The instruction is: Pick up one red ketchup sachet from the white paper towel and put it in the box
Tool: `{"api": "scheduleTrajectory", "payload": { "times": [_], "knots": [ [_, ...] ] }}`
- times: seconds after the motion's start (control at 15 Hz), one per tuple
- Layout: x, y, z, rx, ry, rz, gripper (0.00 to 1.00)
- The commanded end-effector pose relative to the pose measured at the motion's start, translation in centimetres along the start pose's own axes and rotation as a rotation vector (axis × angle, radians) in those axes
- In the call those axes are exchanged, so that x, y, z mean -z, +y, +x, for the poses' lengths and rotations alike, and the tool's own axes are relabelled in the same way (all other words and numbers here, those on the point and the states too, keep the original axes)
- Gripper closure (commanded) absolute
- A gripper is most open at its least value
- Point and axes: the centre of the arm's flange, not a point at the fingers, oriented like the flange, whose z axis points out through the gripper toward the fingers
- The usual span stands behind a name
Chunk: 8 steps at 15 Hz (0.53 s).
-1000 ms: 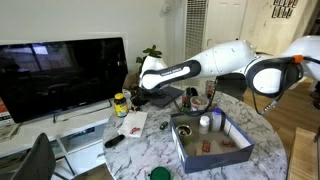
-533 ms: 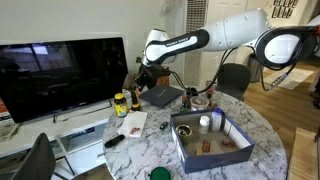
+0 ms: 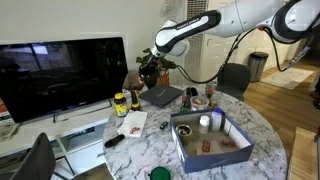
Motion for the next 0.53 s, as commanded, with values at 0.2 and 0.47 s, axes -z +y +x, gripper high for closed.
{"api": "scheduleTrajectory", "payload": {
  "times": [0.2,0.47],
  "knots": [
    [8.0,5.3,-6.7,0.073,0.041,0.145,1.0],
    [11.6,7.2,-9.4,0.056,0.082,0.207,1.0]
  ]
}}
